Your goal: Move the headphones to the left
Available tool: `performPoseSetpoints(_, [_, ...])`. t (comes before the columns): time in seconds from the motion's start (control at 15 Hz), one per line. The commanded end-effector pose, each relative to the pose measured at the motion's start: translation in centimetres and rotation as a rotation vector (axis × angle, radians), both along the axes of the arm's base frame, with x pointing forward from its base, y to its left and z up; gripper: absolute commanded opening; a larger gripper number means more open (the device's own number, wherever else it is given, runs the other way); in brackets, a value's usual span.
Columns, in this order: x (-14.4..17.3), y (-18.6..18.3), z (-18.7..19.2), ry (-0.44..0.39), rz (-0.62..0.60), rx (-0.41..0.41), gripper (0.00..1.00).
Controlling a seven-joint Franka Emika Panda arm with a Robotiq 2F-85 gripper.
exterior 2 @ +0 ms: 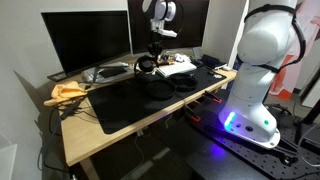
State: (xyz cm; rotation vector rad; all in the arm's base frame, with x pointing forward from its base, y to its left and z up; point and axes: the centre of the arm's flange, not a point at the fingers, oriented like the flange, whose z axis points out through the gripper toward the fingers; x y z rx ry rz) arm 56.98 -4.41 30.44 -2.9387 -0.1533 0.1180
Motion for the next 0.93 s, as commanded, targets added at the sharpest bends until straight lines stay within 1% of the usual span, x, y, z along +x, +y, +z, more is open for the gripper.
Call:
performPoseSetpoints(0.0, [2.0,0.2,-0.1,0.033,-0.036,0.048,0.04])
performPoseSetpoints(0.6, [5.4,-0.6,-3.5,0.091,-0.097,0.148,0.04])
performPoseSetpoints(0.87, [6.0,-0.6,-5.0,0.117,-0.109,0.173,0.04])
